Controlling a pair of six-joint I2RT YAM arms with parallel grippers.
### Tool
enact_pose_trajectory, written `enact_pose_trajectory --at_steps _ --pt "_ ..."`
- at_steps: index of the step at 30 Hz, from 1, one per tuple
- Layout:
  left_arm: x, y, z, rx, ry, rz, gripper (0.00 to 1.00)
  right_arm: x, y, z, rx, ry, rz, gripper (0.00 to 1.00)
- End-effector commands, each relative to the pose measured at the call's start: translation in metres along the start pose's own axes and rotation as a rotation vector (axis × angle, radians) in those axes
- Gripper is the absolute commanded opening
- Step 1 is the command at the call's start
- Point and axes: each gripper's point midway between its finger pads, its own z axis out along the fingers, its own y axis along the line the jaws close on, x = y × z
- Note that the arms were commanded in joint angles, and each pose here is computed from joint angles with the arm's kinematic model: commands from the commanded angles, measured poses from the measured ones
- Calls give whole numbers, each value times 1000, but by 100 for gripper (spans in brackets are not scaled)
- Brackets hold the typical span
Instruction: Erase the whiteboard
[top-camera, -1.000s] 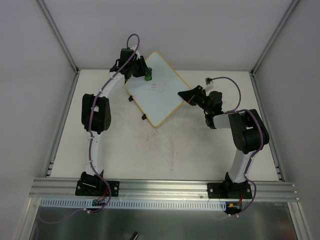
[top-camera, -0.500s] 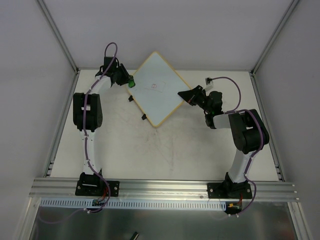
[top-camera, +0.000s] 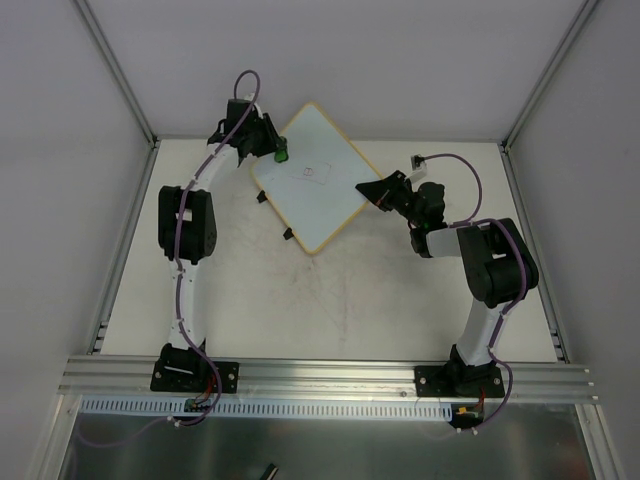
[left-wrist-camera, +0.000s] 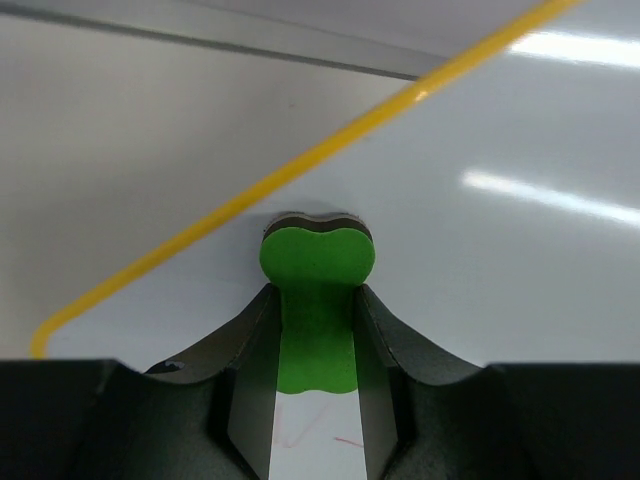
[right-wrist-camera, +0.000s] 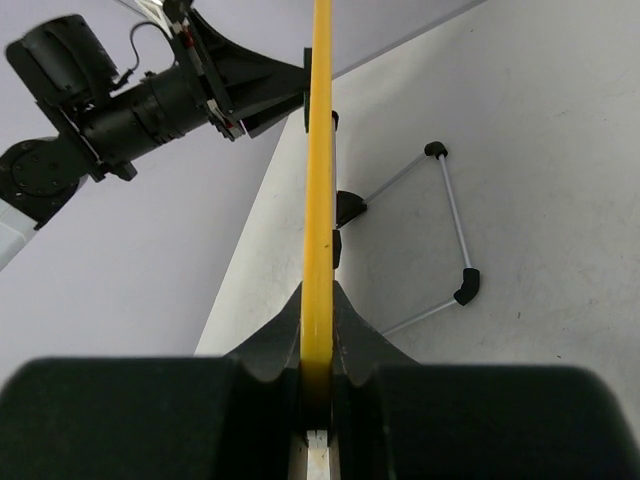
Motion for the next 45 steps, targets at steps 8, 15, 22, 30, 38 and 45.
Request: enact_pose_trajectory --at_steps 8,15,22,30,38,45 --pt "38 -151 -6 310 -7 473 0 -12 37 8 -136 -26 -86 0" --pt "61 -178 -13 384 13 587 0 -12 37 8 -138 -26 -87 0" --pt "54 -158 -6 294 -1 540 0 -13 37 8 -137 -27 -87 0" --pt "62 -76 -4 126 92 179 0 -14 38 7 -140 -31 -90 0" --pt "82 18 -8 -41 172 -137 0 -14 37 5 -136 -36 -87 0" --pt "100 63 -14 -136 206 -307 0 -13 37 3 -144 -42 -75 0"
